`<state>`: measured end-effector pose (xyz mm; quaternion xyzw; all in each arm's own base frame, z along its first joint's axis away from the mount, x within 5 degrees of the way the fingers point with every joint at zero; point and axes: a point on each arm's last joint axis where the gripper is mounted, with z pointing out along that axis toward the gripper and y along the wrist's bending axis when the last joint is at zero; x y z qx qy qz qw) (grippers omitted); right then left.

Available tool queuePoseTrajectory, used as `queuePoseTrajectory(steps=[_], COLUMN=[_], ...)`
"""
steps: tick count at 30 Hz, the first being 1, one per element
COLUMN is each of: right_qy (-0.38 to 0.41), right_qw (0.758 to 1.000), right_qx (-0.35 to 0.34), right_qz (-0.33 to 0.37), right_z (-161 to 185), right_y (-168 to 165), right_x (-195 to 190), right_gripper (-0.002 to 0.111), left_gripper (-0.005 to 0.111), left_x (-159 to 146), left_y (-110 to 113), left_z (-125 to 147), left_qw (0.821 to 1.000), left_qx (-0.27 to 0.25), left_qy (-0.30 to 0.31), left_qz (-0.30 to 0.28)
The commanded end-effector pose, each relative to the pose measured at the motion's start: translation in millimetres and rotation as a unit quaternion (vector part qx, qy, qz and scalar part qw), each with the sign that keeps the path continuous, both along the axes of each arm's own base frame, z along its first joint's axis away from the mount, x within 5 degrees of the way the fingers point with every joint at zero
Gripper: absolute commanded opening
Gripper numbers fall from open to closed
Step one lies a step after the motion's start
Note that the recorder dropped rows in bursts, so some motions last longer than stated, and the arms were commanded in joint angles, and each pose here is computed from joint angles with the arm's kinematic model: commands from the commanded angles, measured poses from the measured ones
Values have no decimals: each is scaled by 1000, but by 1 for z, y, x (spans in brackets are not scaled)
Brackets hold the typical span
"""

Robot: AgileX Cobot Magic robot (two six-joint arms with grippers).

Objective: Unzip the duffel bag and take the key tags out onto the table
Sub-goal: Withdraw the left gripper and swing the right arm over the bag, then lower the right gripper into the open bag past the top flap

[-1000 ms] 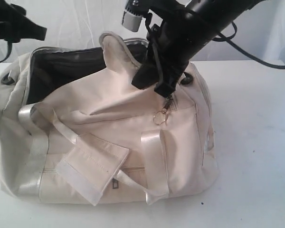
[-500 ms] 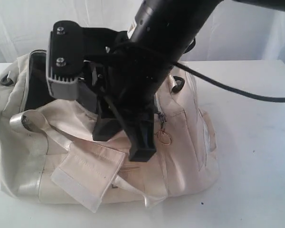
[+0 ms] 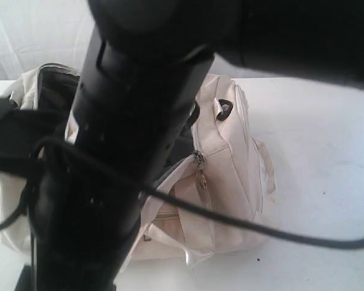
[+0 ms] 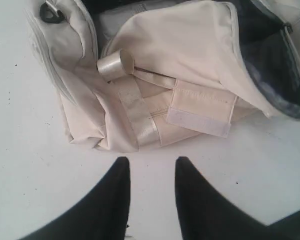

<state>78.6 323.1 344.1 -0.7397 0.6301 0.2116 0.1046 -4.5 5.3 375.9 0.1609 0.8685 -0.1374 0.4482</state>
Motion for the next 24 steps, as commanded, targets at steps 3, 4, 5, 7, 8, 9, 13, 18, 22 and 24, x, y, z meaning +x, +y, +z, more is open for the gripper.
queuePoseTrajectory(steps=[3, 4, 5, 7, 8, 9, 13, 18, 22, 24], right_qy=[53, 59, 60, 63, 75, 85, 94, 48, -12, -47], right_qw=[994, 992, 990, 987, 987, 986, 990, 998, 989, 981], right_qx=[-84, -110, -120, -136, -135, -132, -93, 38, 147, 188], right_qz=[32, 37, 41, 49, 47, 46, 38, 4, -15, -19], right_z=[-42, -55, -60, -69, -69, -67, -58, -33, -4, 10], right_y=[-8, -13, -15, -19, -19, -18, -16, -11, -15, -21], right_x=[-55, -63, -66, -72, -74, -76, -77, -70, -61, -57], right_gripper=[59, 59, 59, 58, 55, 53, 50, 54, 56, 56], left_gripper=[37, 37, 37, 37, 37, 37, 37, 37, 37, 37], left_x=[-21, -23, -24, -25, -24, -23, -22, -23, -21, -19], left_y=[11, 12, 12, 13, 12, 11, 10, 10, 9, 8], left_z=[-5, -6, -7, -13, -18, -20, -31, -40, -44, -47], left_qw=[1000, 1000, 1000, 1000, 1000, 1000, 999, 999, 999, 999], left_qx=[-13, -13, -12, 0, 6, 6, 9, 12, 16, 18], left_qy=[-20, -19, -17, 5, 15, 18, 30, 35, 44, 49], left_qz=[-4, -4, -4, -4, -4, -5, -9, -9, -9, -9])
